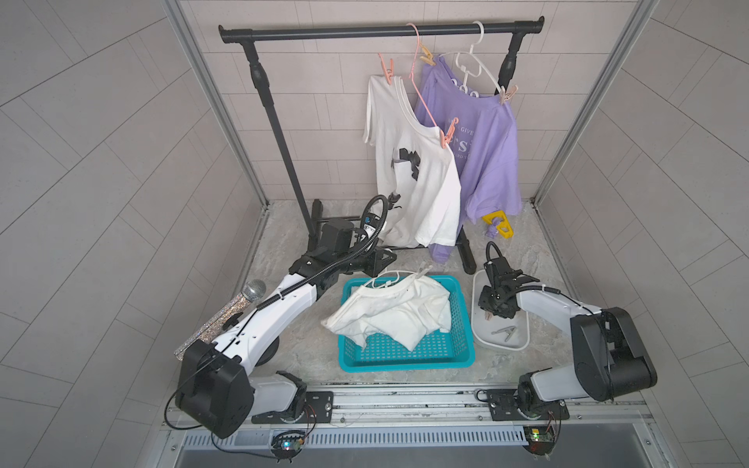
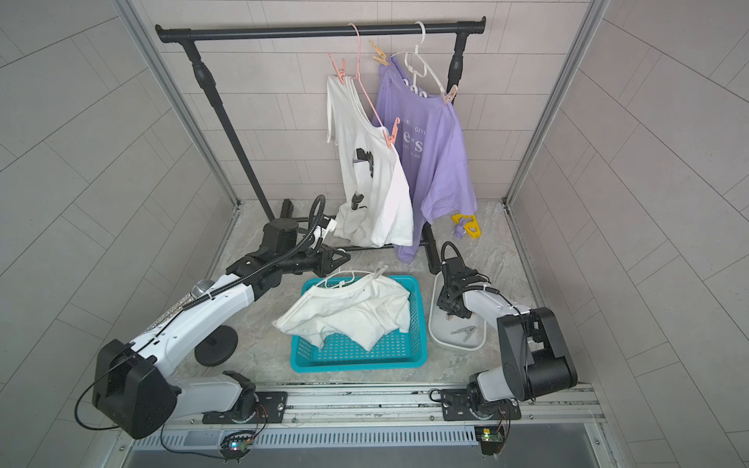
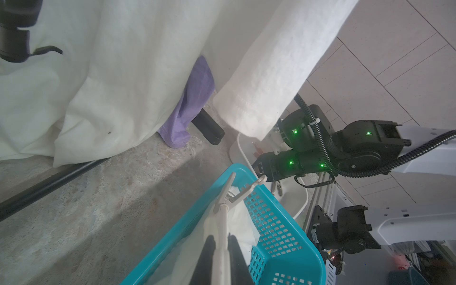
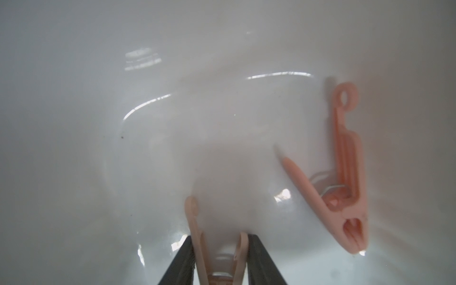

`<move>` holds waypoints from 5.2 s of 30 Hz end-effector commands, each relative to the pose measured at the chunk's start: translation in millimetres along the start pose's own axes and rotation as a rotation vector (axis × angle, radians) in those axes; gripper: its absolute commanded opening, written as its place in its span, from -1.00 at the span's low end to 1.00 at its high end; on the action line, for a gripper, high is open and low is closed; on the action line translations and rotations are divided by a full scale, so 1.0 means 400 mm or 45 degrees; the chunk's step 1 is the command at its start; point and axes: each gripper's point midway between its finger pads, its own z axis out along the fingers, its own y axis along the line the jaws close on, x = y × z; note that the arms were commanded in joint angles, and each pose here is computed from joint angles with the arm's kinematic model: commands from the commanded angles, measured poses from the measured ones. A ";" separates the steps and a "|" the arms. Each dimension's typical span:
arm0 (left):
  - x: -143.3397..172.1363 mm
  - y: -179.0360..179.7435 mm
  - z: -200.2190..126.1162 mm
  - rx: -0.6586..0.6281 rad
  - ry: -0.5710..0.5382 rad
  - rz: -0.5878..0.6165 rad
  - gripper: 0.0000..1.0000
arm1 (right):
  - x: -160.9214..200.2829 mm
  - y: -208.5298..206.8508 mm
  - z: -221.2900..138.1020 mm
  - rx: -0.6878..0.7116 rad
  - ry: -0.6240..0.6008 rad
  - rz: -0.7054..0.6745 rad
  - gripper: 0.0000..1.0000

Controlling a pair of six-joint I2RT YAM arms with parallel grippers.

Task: Use clothespins to secure the t-shirt on both sides of the hanger
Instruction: Open the clothespin from the storage box, then clamp the T-shirt on the hanger.

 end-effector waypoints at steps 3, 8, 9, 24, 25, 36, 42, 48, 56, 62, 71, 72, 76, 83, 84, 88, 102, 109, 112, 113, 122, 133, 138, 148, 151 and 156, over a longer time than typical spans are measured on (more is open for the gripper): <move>-0.005 -0.016 -0.011 0.014 -0.019 0.037 -1.00 | 0.015 -0.017 0.012 0.026 0.008 0.025 -0.38; -0.005 -0.017 -0.012 0.015 -0.018 0.041 -1.00 | 0.014 -0.013 0.011 0.012 0.006 0.031 -0.59; -0.005 -0.017 -0.012 0.013 -0.018 0.040 -1.00 | 0.013 -0.011 0.011 0.009 0.004 0.031 -0.62; -0.001 0.009 -0.004 -0.052 -0.011 -0.004 -1.00 | -0.011 0.002 -0.035 -0.051 -0.068 -0.038 -1.00; -0.005 0.015 -0.004 -0.066 -0.020 -0.016 -1.00 | -0.018 0.001 -0.047 -0.052 -0.085 -0.042 -1.00; -0.058 0.047 -0.030 -0.252 -0.111 -0.125 -1.00 | -0.088 -0.005 -0.265 -0.099 -0.359 -0.145 -1.00; -0.096 0.044 -0.082 -0.326 -0.211 -0.170 -1.00 | -0.099 0.038 -0.373 -0.166 -0.475 -0.242 -1.00; -0.139 0.018 -0.150 -0.374 -0.293 -0.166 -1.00 | -0.105 0.114 -0.483 -0.236 -0.599 -0.361 -1.00; -0.186 0.001 -0.241 -0.472 -0.412 -0.182 -1.00 | -0.116 0.238 -0.604 -0.450 -0.706 -0.446 -1.00; -0.217 0.013 -0.301 -0.580 -0.526 -0.225 -1.00 | -0.108 0.311 -0.668 -0.533 -0.770 -0.516 -1.00; -0.241 0.062 -0.357 -0.756 -0.663 -0.367 -1.00 | -0.061 0.452 -0.767 -0.743 -0.837 -0.613 -1.00; -0.241 0.068 -0.360 -0.773 -0.673 -0.377 -1.00 | -0.053 0.470 -0.781 -0.767 -0.844 -0.624 -1.00; -0.244 0.079 -0.369 -0.811 -0.707 -0.413 -1.00 | -0.028 0.528 -0.814 -0.819 -0.872 -0.654 -1.00; -0.234 0.098 -0.373 -0.861 -0.731 -0.487 -1.00 | 0.027 0.618 -0.878 -0.929 -0.922 -0.695 -1.00; -0.233 0.100 -0.376 -0.871 -0.737 -0.497 -1.00 | 0.036 0.628 -0.888 -0.944 -0.931 -0.699 -1.00; -0.225 0.107 -0.381 -0.899 -0.758 -0.538 -1.00 | 0.073 0.663 -0.934 -0.978 -0.991 -0.705 -1.00; -0.188 0.161 -0.395 -1.108 -0.770 -0.656 -1.00 | 0.234 0.779 -0.998 -1.032 -1.121 -0.749 -1.00; -0.173 0.180 -0.416 -1.211 -0.766 -0.689 -1.00 | 0.281 0.819 -1.005 -1.049 -1.159 -0.791 -1.00; -0.170 0.181 -0.418 -1.214 -0.773 -0.701 -1.00 | 0.297 0.831 -1.008 -1.059 -1.170 -0.807 -1.00; -0.169 0.182 -0.417 -1.216 -0.772 -0.703 -1.00 | 0.303 0.835 -1.008 -1.063 -1.172 -0.814 -1.00; -0.169 0.184 -0.423 -1.238 -0.772 -0.712 -1.00 | 0.350 0.861 -1.007 -1.062 -1.198 -0.882 -1.00; -0.169 0.183 -0.425 -1.245 -0.766 -0.717 -1.00 | 0.392 0.886 -0.994 -1.053 -1.212 -0.945 -1.00; -0.169 0.184 -0.425 -1.247 -0.766 -0.717 -1.00 | 0.404 0.894 -0.985 -1.044 -1.210 -0.963 -1.00; -0.163 0.190 -0.439 -1.309 -0.744 -0.732 -1.00 | 0.412 0.893 -0.951 -0.952 -1.228 -0.996 -1.00; -0.160 0.192 -0.436 -1.320 -0.729 -0.732 -1.00 | 0.415 0.890 -0.945 -0.914 -1.243 -1.002 -1.00; -0.163 0.189 -0.435 -1.301 -0.742 -0.735 -1.00 | 0.424 0.892 -0.934 -0.870 -1.260 -1.032 -0.98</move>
